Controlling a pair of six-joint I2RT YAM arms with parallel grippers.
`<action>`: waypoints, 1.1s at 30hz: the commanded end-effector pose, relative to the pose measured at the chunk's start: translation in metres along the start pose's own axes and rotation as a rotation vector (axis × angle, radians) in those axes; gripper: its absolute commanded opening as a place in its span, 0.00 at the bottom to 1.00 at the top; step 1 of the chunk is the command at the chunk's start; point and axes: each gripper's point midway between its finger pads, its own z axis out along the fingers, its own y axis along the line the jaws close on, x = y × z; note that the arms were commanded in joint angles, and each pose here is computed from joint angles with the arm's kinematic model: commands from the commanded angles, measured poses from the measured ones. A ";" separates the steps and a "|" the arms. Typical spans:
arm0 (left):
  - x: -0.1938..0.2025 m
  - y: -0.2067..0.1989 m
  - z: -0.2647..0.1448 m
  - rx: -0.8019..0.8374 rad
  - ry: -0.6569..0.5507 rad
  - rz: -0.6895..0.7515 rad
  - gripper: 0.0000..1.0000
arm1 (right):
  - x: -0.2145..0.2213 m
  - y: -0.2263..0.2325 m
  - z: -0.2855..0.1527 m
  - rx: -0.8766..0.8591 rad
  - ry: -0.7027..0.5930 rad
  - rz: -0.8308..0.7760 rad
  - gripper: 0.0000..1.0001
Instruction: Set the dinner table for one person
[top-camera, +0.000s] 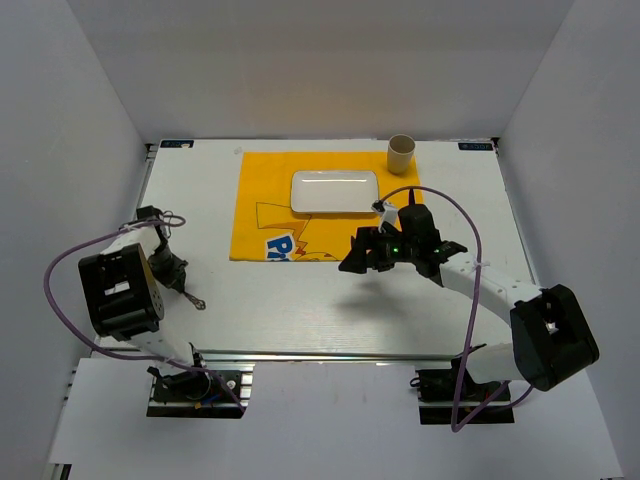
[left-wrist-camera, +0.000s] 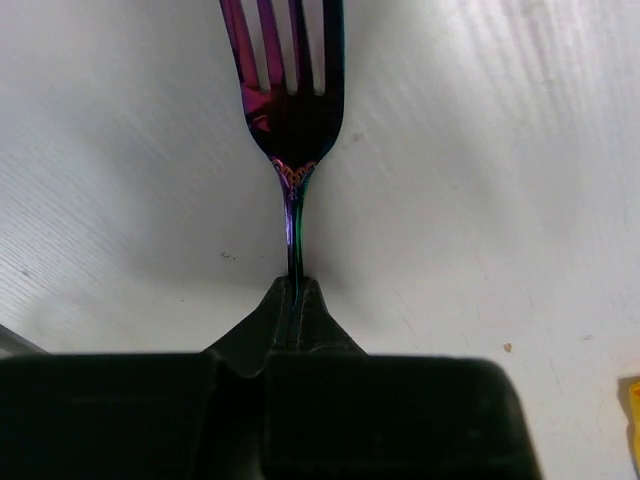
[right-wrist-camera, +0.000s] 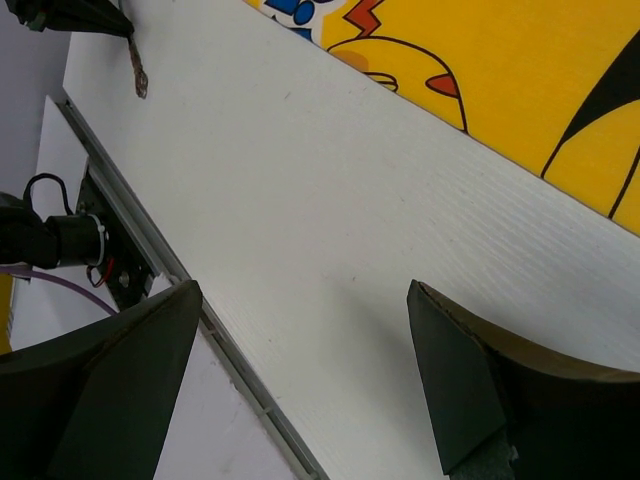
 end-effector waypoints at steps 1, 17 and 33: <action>-0.020 -0.028 -0.015 0.107 -0.018 0.129 0.00 | -0.010 -0.001 -0.004 0.029 -0.039 -0.032 0.89; -0.036 -0.184 -0.127 0.682 -0.113 0.586 0.00 | -0.047 -0.007 -0.022 0.159 -0.175 -0.038 0.89; 0.019 -0.269 -0.105 0.443 -0.091 1.011 0.00 | -0.063 -0.018 -0.076 0.396 -0.271 -0.082 0.89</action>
